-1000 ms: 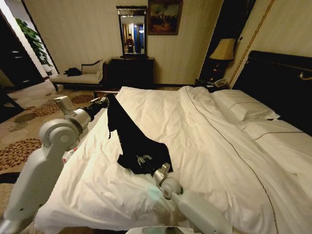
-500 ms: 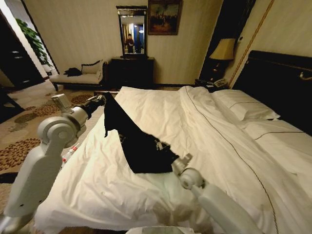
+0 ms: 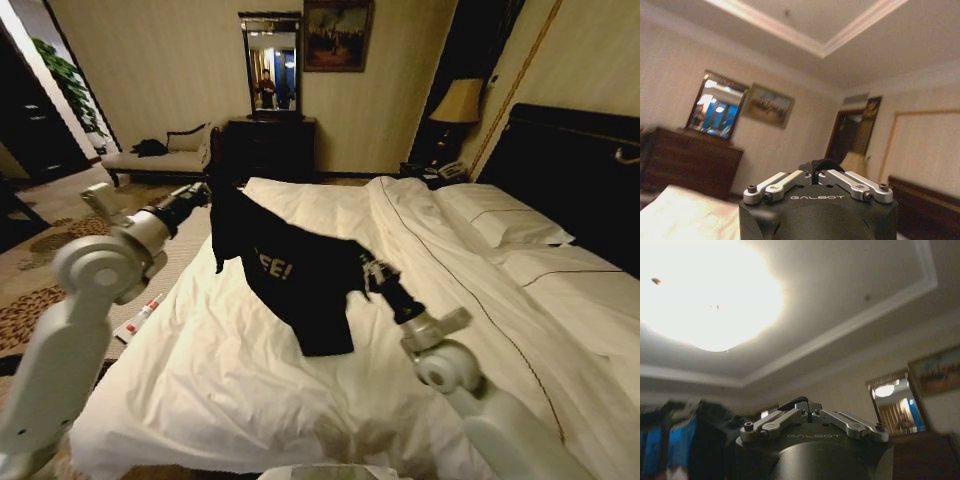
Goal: Fold the clothes on the bed.
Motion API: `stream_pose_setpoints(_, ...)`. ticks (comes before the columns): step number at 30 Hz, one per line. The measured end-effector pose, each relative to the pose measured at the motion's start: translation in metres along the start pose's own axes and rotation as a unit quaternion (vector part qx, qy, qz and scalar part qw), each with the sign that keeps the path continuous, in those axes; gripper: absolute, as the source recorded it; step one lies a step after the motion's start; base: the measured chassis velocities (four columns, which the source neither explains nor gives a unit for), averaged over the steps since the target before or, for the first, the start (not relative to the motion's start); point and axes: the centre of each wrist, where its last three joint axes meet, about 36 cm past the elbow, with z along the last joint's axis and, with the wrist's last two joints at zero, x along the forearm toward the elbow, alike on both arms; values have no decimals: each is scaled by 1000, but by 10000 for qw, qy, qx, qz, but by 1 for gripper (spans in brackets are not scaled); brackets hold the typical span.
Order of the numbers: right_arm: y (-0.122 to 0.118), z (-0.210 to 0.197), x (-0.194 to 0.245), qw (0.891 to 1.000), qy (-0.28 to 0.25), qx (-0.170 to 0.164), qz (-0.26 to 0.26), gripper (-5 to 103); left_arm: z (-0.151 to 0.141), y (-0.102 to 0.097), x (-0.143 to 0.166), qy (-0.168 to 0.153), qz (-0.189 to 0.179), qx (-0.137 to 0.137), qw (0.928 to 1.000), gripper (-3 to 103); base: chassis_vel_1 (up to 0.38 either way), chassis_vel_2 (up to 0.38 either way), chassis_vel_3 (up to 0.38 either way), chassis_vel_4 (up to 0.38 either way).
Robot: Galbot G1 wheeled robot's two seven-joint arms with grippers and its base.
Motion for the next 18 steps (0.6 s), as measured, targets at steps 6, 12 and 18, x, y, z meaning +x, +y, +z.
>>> stream_pose_setpoints(6, 5, -76, -2, 9972, -672, 324, 43, 0, -41, -15, 27, -493, 310, 12, 9983, 1, 0, 0, 0, 0)
stream_pose_setpoints(12, 9, -142, 4, 9914, -1050, 777, 117, 0, -72, -33, 57, -840, 618, -90, 9945, 1, 0, 0, 0, 0)
stream_pose_setpoints(18, 6, -193, 5, 9820, -1327, 1342, 71, 0, -97, -51, 95, -1037, 899, -130, 9904, 1, 0, 0, 0, 0)
